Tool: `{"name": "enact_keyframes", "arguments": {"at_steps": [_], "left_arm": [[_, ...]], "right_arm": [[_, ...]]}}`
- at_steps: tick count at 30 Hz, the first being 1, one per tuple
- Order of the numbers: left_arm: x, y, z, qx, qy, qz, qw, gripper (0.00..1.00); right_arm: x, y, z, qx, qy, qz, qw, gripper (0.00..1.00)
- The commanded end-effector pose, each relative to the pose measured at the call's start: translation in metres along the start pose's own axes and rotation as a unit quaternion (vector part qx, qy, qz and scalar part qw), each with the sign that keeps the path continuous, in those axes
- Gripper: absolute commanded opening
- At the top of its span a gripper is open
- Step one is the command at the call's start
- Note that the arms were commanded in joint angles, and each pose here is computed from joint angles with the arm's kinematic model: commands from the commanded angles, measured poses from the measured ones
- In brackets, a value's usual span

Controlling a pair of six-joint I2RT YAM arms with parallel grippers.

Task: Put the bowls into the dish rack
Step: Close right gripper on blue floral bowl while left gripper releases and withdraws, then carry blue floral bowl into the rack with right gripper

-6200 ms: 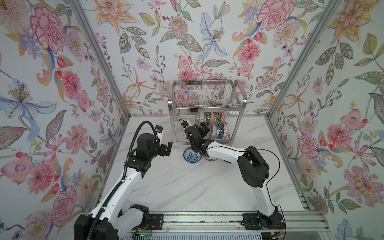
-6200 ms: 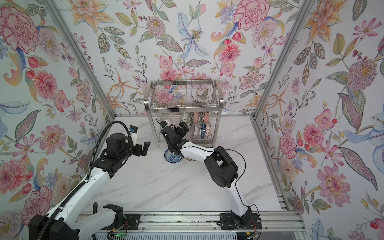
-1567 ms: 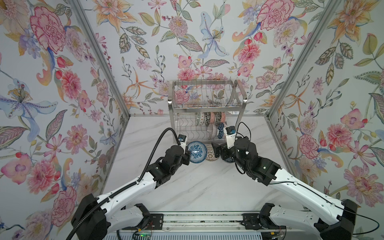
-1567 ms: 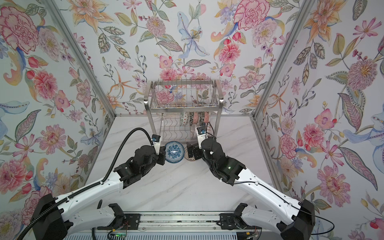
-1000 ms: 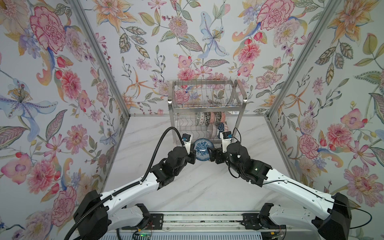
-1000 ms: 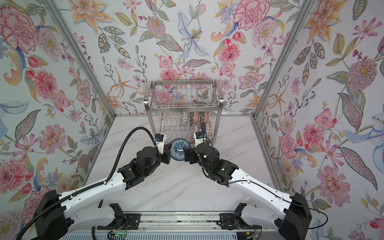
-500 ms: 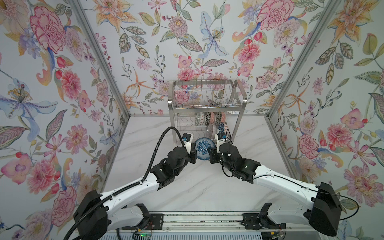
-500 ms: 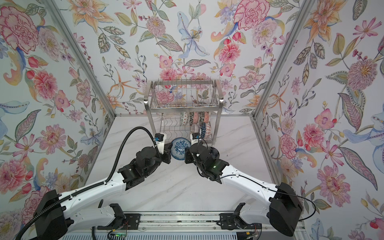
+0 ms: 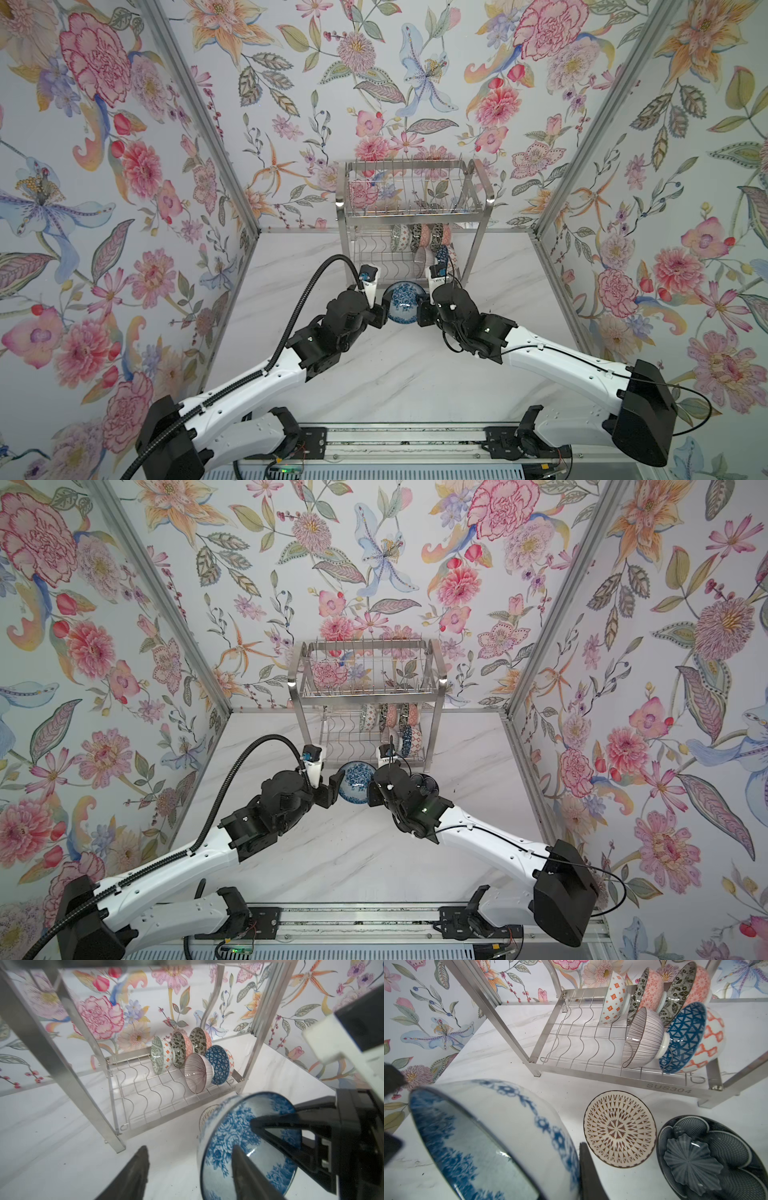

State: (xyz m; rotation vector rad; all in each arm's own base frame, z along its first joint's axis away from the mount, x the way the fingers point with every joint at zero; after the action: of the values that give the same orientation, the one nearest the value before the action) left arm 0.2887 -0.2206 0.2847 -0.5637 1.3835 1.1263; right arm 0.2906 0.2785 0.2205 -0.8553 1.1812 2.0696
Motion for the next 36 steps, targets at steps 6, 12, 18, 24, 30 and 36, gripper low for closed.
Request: {"name": "enact_keyframes", "arguments": {"at_steps": [6, 12, 18, 24, 30, 36], "left_arm": [[0.016, 0.027, 0.073, -0.037, -0.079, 0.114, 0.99, 0.99], [0.037, 0.026, 0.101, -0.057, -0.081, 0.122, 0.988, 0.99], [0.055, 0.017, 0.117, -0.065, -0.079, 0.125, 0.987, 0.99], [0.063, 0.013, 0.12, -0.053, -0.063, 0.116, 0.99, 0.99], [0.063, 0.017, 0.127, -0.057, -0.049, 0.103, 0.992, 0.99], [0.059, 0.022, 0.134, -0.068, -0.042, 0.091, 0.993, 0.99]], "right_arm": [[-0.05, -0.015, 0.003, 0.099, 0.096, -0.053, 0.989, 0.0], [-0.07, -0.039, -0.002, 0.185, 0.159, -0.068, 0.967, 0.0], [-0.086, -0.066, -0.005, 0.256, 0.221, -0.078, 0.938, 0.0], [-0.098, -0.09, -0.009, 0.298, 0.253, -0.082, 0.917, 0.0], [-0.107, -0.122, -0.008, 0.321, 0.274, -0.083, 0.903, 0.0], [-0.108, -0.147, -0.016, 0.352, 0.298, -0.076, 0.884, 0.0]]}}
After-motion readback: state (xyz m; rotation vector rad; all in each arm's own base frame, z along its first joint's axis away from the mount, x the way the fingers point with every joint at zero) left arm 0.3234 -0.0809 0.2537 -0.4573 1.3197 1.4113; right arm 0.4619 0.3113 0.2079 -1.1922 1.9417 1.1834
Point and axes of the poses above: each gripper's point midway between its finger pads, its own y axis back along the fingers, its own z axis along the line the jaws close on, x = y × z, the point moved 1 cm from there along y, back along the fingers, and after that the axes turned 13 degrees about -y, right-handed, at the moved point
